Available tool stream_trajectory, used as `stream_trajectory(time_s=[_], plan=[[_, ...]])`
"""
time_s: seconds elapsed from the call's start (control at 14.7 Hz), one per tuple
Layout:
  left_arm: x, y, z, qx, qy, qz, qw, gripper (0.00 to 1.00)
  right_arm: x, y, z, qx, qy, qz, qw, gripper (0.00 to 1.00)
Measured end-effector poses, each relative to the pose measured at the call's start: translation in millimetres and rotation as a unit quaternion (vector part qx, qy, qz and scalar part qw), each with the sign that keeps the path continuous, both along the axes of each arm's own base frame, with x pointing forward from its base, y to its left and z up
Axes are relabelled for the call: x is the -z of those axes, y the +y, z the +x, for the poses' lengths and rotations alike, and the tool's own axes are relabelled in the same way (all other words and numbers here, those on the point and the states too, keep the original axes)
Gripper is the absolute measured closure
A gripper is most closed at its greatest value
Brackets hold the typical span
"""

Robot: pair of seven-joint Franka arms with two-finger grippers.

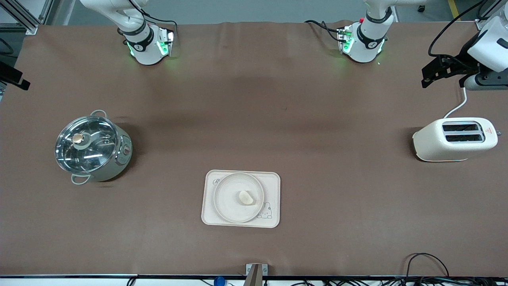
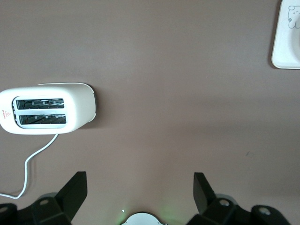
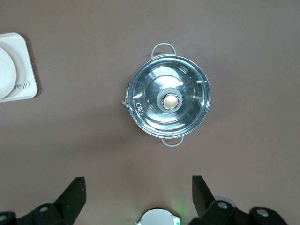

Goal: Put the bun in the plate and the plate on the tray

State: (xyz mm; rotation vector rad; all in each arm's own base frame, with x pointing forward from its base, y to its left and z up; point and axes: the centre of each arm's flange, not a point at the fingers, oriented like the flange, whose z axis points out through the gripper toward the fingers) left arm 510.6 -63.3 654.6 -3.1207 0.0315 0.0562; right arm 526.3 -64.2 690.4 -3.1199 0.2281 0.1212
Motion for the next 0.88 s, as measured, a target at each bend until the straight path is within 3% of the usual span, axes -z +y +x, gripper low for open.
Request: stream_trajectory(time_s=[0.48, 0.88], plan=[[-9, -1, 0, 0.001, -0.01, -0.001, 1.0, 0.0, 4, -7, 2, -0.03, -0.004, 0.002, 1.0, 0.0], [-29, -4, -4, 0.004, -0.027, -0.003, 1.0, 0.0, 41, -12, 15, -0.027, -0.004, 0.0, 1.0, 0.0]])
